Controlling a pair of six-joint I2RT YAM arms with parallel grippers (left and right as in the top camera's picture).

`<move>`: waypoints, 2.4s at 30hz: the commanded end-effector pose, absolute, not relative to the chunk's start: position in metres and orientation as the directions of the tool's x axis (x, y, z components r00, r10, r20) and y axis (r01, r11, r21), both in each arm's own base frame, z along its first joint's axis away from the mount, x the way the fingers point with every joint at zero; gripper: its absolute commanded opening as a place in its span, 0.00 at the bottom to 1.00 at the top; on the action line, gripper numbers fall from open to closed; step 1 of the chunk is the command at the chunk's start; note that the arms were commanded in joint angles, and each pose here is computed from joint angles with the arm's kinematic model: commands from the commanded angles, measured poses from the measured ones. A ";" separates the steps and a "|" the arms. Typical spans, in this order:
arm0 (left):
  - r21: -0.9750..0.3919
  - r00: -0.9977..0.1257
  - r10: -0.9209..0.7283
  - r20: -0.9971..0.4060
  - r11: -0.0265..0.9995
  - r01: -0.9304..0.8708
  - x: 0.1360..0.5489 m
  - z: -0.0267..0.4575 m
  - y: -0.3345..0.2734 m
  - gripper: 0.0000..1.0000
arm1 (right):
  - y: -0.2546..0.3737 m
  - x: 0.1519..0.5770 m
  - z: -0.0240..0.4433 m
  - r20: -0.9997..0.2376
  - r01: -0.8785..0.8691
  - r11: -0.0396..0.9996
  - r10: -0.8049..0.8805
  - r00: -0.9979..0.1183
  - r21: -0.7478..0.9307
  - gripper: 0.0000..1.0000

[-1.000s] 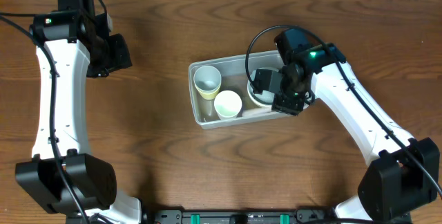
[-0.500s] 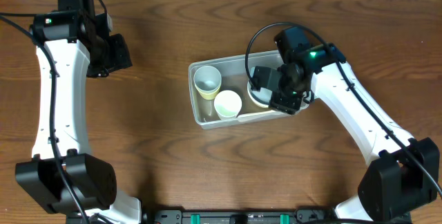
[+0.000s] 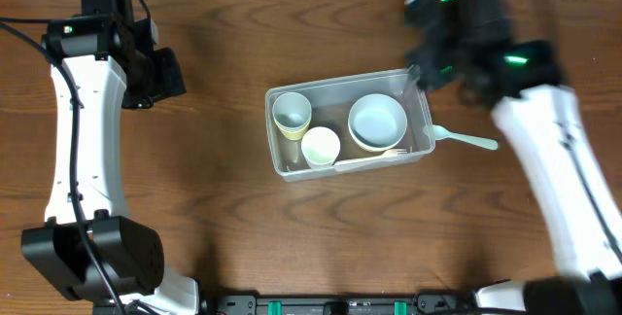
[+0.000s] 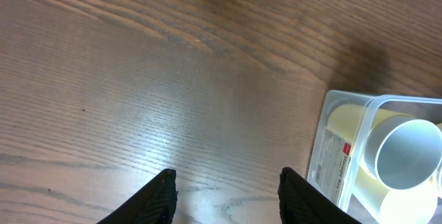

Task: Pack container
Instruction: 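Move the right gripper down to the pale green spoon, then close the right gripper on the green spoon handle and lift it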

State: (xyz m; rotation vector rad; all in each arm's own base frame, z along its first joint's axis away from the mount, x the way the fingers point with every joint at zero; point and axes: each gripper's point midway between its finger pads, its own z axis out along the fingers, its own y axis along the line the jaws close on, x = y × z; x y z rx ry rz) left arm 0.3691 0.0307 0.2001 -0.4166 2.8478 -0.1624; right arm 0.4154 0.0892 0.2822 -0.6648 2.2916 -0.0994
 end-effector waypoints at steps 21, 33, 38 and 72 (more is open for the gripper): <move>-0.157 -0.925 -0.295 -0.241 0.952 -0.262 0.365 0.205 0.028 0.49 | -0.030 0.344 0.095 -0.097 -0.778 0.628 -0.775 -0.624 -0.009 0.95; -0.157 -0.925 -0.295 -0.241 0.952 -0.262 0.365 0.205 0.028 0.49 | -0.009 0.344 0.039 -0.044 -0.875 0.473 -0.877 -0.479 0.100 0.93; -0.157 -0.925 -0.295 -0.241 0.952 -0.262 0.365 0.205 0.028 0.49 | -0.010 0.345 0.023 -0.011 -0.881 0.459 -0.886 -0.463 0.111 0.93; -0.157 -0.925 -0.295 -0.241 0.952 -0.262 0.365 0.205 0.028 0.49 | -0.011 0.357 -0.019 -0.009 -0.873 0.472 -0.879 -0.477 0.124 0.90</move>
